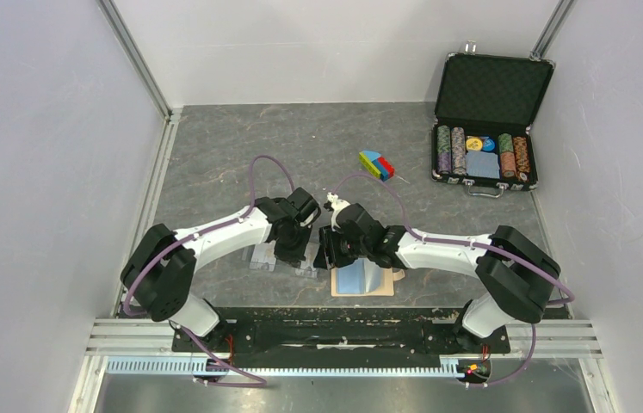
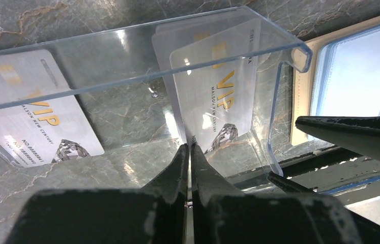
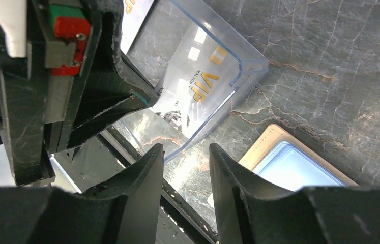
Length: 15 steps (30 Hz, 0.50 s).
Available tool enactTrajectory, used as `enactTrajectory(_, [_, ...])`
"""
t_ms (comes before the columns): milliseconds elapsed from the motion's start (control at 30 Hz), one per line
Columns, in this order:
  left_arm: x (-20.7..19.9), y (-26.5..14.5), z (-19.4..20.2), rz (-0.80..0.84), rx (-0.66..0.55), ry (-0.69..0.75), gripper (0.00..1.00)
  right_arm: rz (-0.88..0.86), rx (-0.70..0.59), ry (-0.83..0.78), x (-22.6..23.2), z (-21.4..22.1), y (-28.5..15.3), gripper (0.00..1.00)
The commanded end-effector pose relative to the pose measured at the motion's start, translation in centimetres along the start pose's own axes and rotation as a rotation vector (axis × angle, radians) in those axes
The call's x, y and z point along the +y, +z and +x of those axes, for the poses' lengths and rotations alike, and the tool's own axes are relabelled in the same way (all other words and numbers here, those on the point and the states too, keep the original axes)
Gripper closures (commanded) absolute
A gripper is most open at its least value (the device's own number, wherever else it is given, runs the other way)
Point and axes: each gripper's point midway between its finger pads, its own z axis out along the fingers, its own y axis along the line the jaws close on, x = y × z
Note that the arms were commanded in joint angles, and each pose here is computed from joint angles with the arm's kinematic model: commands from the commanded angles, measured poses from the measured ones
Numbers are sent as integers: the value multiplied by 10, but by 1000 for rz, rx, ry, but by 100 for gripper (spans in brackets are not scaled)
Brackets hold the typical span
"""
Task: Put the credit cards into the card holder
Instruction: Pick up the credit card from the storage box.
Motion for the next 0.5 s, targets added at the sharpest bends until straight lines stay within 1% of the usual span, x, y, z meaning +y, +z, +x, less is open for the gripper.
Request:
enactTrajectory(0, [-20,-11,-19,75,-65,-21,98,-11,-20,3,-2,-3,1,60])
enactTrajectory(167, [-38,-23,-26,180,-120,-37,98,-14,-25,4,-2,-4,0,62])
enactTrajectory(300, [-47,-32,-31,234,-158,-48,97,-14,-28,7,-2,-5,-1,62])
enactTrajectory(367, [-48,-33,-31,245,-171,-54,93,-13,-27,7,-2,-5,-1,62])
enactTrajectory(467, [-47,-26,-28,238,-146,-56,90,-11,-27,8,-3,-5,-1,62])
